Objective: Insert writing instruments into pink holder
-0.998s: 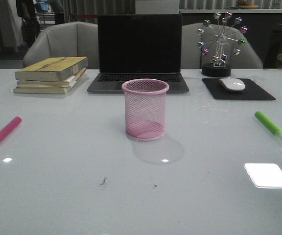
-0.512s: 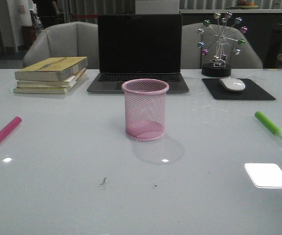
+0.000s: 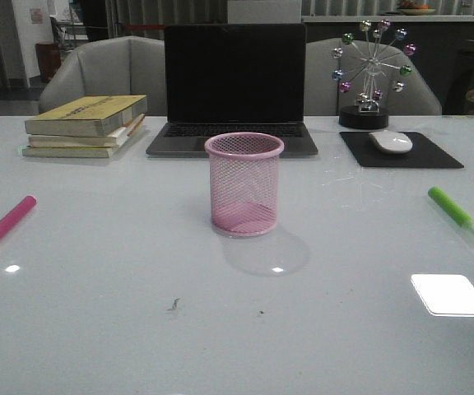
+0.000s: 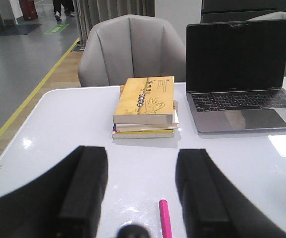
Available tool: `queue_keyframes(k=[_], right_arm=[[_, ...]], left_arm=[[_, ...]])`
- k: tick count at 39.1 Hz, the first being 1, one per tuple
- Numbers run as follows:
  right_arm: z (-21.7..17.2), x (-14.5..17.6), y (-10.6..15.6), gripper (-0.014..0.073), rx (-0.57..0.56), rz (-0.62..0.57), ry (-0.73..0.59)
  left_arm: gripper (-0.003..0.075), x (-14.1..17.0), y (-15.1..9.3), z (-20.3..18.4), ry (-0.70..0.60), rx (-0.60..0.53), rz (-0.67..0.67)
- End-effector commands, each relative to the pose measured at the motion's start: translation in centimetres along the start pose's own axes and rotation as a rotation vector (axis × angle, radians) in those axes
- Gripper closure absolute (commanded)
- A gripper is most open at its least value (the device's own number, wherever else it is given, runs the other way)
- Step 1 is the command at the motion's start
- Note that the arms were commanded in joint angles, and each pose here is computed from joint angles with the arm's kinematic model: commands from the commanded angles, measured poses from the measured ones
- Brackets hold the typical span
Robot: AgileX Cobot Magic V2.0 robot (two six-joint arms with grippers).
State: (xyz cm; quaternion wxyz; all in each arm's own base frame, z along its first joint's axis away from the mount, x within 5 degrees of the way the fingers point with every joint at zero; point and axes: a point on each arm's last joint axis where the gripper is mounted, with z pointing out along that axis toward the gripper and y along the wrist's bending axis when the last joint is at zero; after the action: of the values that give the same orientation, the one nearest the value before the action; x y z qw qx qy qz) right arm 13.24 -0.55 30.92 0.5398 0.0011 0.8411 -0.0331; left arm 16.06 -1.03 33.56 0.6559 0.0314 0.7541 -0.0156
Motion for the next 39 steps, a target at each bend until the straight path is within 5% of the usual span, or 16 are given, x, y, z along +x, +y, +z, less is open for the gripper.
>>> queue_keyframes(k=[1,10,30,39], right_arm=[[-0.1,-1.9,0.0,0.0242,-0.010,0.009,-0.066],[1.6,-4.7,0.0,0.0242,-0.009,0.008,-0.040],[11.8,-10.2,0.5,0.0242,-0.024,0.042,0.170],[17.5,-10.0,0.8,0.0242,-0.021,0.047,0.386]], left_arm=[[0.0325,-2.1,0.0,-0.3,-0.122,-0.002,-0.002],[0.0325,-2.1,0.0,-0.3,-0.122,-0.002,-0.002],[0.0325,-2.1,0.0,-0.3,-0.122,-0.002,-0.002],[0.0325,-2.1,0.0,-0.3,-0.122,-0.002,-0.002]])
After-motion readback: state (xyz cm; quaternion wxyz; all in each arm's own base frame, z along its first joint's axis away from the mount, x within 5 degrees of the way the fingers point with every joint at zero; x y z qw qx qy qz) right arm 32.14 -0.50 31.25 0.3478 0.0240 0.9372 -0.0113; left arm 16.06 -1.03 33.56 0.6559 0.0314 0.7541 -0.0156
